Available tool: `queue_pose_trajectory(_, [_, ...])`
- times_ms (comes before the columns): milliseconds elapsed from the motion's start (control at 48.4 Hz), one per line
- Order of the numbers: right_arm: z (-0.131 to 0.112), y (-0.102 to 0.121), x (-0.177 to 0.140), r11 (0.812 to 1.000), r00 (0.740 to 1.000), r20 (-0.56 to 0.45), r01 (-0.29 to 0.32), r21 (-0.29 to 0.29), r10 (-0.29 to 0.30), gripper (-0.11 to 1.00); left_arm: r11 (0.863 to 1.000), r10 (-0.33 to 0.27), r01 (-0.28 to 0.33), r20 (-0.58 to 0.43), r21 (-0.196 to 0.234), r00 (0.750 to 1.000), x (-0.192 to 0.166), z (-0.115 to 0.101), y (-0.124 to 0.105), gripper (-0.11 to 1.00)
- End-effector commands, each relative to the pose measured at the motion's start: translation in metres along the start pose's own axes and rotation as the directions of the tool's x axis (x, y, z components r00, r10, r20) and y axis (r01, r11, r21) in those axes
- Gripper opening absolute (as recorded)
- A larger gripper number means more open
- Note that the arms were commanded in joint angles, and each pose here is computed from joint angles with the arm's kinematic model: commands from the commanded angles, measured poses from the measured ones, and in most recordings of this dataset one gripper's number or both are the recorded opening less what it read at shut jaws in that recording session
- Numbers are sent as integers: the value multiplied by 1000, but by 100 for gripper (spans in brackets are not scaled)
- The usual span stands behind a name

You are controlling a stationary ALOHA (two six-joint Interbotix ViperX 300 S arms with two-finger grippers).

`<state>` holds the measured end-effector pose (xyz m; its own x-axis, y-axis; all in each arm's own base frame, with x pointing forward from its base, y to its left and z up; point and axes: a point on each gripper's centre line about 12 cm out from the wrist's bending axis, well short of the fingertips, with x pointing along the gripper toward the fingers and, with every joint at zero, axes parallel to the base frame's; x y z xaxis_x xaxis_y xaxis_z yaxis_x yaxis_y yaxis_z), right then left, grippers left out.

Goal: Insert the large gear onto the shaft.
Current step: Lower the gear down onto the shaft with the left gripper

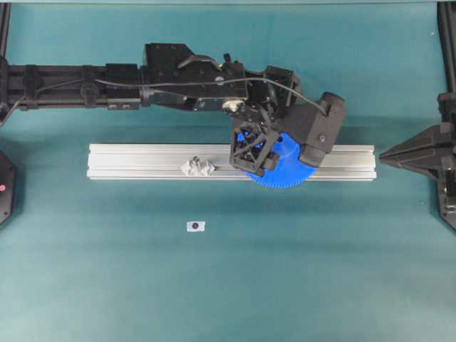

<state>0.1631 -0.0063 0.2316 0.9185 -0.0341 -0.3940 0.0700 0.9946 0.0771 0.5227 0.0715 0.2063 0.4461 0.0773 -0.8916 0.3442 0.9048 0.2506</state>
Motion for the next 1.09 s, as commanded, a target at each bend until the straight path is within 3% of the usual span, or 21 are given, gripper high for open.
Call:
queue_pose_trajectory(0, [7,0,-1,1000,1000,20,0,13,0,9,1000,18,-18,29,0,999,-17,6,2,86])
queue_pose_trajectory(227, [6,0,0,1000,1000,17,-1,13,1,9,1000,12,-13,43,25,999,-21,17,-8,86])
queue_pose_trajectory(578, [8,0,-1,1000,1000,22,0,13,0,9,1000,22,-22,57,-4,998,-38,19,-4,86])
queue_pose_trajectory(1073, [8,1,-1,1000,1000,23,-1,13,1,9,999,45,-45,95,-1,994,-57,33,5,84])
